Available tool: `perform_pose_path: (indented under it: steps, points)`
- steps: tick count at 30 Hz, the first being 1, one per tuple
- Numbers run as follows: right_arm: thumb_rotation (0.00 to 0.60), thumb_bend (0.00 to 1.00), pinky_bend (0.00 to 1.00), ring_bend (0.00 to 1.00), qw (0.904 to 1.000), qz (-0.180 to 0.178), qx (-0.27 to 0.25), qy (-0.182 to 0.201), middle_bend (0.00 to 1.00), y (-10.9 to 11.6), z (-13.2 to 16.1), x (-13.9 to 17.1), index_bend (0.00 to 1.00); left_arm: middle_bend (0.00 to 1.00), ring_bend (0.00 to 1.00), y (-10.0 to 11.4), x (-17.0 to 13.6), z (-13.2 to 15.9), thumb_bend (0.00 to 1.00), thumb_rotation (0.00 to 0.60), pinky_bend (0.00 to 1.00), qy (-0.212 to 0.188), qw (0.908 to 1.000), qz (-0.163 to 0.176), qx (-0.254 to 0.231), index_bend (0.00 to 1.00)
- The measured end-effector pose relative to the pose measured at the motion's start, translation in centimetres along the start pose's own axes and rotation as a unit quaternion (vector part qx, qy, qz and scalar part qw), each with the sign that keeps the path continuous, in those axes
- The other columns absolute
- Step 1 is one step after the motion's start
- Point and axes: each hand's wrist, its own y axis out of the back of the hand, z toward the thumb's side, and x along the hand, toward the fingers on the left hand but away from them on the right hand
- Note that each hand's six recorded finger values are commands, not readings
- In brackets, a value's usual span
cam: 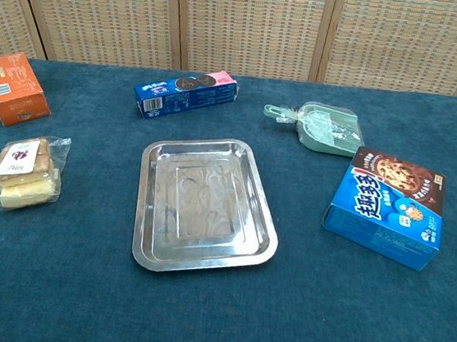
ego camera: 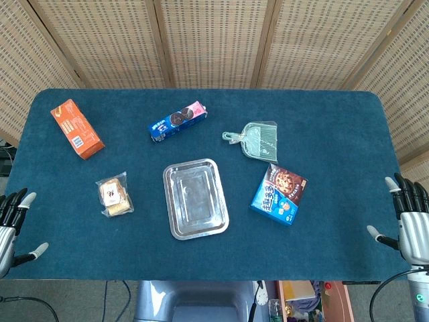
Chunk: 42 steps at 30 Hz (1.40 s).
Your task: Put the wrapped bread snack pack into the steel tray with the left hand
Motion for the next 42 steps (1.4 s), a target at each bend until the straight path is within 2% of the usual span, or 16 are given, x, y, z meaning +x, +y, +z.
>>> perform_pose_path:
  steps: [8,13,16,23,27,32,33,34,35,36,37,38,40,42]
  points:
    - [0.600,0.00,0.00,0.00,0.9999,0.008,-0.002,-0.008,0.00,-0.3,-0.1,-0.1,0.00,0.00,0.00,-0.6,0.5,0.0,0.00,0.600,0.00,-0.002,0.9999,-0.017,0.002,0.00]
    - [0.600,0.00,0.00,0.00,0.9999,0.007,-0.006,-0.010,0.00,-0.3,-0.2,-0.3,0.00,0.00,0.00,-2.0,2.7,0.2,0.00,0.600,0.00,-0.017,0.9989,-0.044,0.005,0.00]
    - [0.600,0.00,0.00,0.00,0.9998,0.011,-0.006,-0.014,0.00,-0.5,-0.4,-0.5,0.00,0.00,0.00,-3.9,5.0,0.5,0.00,0.600,0.00,-0.033,0.9962,-0.080,0.011,0.00]
    - [0.600,0.00,0.00,0.00,0.9995,0.018,-0.003,-0.027,0.00,-1.0,-1.0,-1.2,0.00,0.00,0.00,-11.2,11.8,2.1,0.00,0.600,0.00,-0.068,0.9789,-0.191,0.024,0.00]
    - [0.600,0.00,0.00,0.00,0.9991,0.021,-0.003,-0.036,0.00,-1.3,-1.5,-1.5,0.00,0.00,0.00,-14.0,14.9,4.1,0.00,0.600,0.00,-0.079,0.9752,-0.207,0.008,0.00]
    - [0.600,0.00,0.00,0.00,0.9988,0.023,-0.007,-0.042,0.00,-1.5,-1.8,-1.7,0.00,0.00,0.00,-15.5,17.2,5.5,0.00,0.600,0.02,-0.072,0.9774,-0.199,-0.010,0.00]
    - [0.600,0.00,0.00,0.00,0.9988,0.023,-0.008,-0.042,0.00,-1.5,-1.9,-1.7,0.00,0.02,0.01,-15.6,17.5,5.4,0.00,0.600,0.06,-0.068,0.9782,-0.196,-0.008,0.00]
    - [0.600,0.00,0.00,0.00,0.9988,0.024,-0.009,-0.043,0.00,-1.5,-1.9,-1.8,0.00,0.11,0.06,-15.7,17.8,5.4,0.00,0.600,0.15,-0.064,0.9787,-0.195,-0.007,0.05]
    - [0.600,0.00,0.00,0.00,0.9988,0.024,-0.010,-0.043,0.00,-1.5,-1.9,-1.8,0.00,0.23,0.15,-15.8,18.1,5.4,0.00,0.600,0.27,-0.060,0.9790,-0.195,-0.007,0.13]
    - [0.600,0.00,0.00,0.00,0.9987,0.024,-0.010,-0.043,0.00,-1.5,-1.9,-1.8,0.00,0.33,0.21,-15.8,18.3,5.5,0.00,0.600,0.34,-0.057,0.9792,-0.195,-0.011,0.20]
    - [0.600,0.00,0.00,0.00,0.9987,0.024,-0.010,-0.043,0.00,-1.5,-1.9,-1.7,0.00,0.44,0.30,-15.8,18.5,5.7,0.00,0.600,0.43,-0.055,0.9792,-0.195,-0.016,0.33]
    - [0.600,0.00,0.00,0.00,0.9987,0.025,-0.011,-0.043,0.00,-1.5,-1.9,-1.7,0.00,0.50,0.35,-15.8,18.6,5.8,0.00,0.600,0.48,-0.055,0.9789,-0.196,-0.021,0.40]
    - [0.600,0.00,0.00,0.00,0.9987,0.026,-0.012,-0.044,0.00,-1.4,-1.9,-1.7,0.00,0.56,0.40,-15.5,18.8,5.8,0.00,0.600,0.52,-0.053,0.9789,-0.195,-0.031,0.46]
    - [0.600,0.00,0.00,0.00,0.9986,0.026,-0.014,-0.044,0.00,-1.4,-1.9,-1.6,0.00,0.57,0.41,-14.8,18.9,5.6,0.00,0.600,0.52,-0.052,0.9799,-0.190,-0.035,0.46]
